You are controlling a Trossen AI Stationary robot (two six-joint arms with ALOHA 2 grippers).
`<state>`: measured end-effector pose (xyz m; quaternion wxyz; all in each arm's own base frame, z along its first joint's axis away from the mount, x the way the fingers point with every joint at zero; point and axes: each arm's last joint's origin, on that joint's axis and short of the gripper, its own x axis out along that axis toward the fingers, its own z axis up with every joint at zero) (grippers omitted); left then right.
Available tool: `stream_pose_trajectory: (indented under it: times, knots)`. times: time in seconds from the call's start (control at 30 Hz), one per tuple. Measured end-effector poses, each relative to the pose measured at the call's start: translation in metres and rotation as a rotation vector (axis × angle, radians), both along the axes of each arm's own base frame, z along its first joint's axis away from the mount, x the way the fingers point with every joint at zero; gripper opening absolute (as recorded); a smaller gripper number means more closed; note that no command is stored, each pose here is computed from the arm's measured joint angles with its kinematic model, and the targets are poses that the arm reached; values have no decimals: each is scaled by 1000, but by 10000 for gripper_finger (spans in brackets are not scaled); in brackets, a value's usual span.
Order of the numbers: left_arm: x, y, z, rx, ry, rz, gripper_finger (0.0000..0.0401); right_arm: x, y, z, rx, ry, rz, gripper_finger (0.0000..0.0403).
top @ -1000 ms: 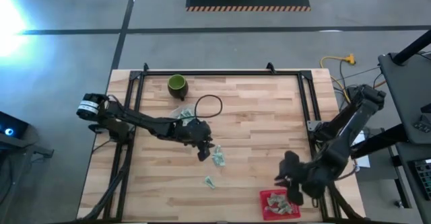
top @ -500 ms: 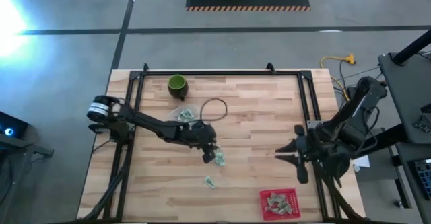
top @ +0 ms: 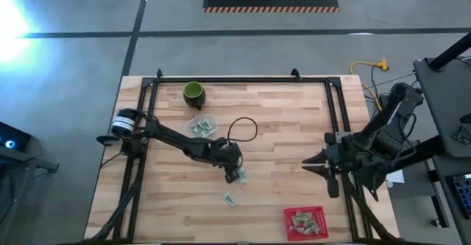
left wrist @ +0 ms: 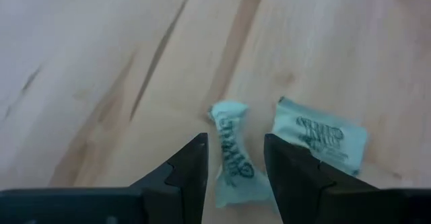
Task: Pick and place items into bin
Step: Put the green stevia packet into the transparent bin
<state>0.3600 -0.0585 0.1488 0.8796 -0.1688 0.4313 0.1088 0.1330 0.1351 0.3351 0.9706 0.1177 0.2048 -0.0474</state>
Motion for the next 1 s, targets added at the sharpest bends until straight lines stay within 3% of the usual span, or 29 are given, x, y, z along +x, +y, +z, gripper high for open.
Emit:
stream_pose_trajectory:
  times: [0.33,0.7,1.0]
  knots:
    - [0,-1,-10,23,36,-3,128,1,0,-2,-21,-2,-13,63]
    - [0,-10,-11,124,39,-81,124,1,0,-4,-33,0,-20,60]
    - [0,-10,-11,145,41,-96,52,1,0,-4,-25,-1,-23,58]
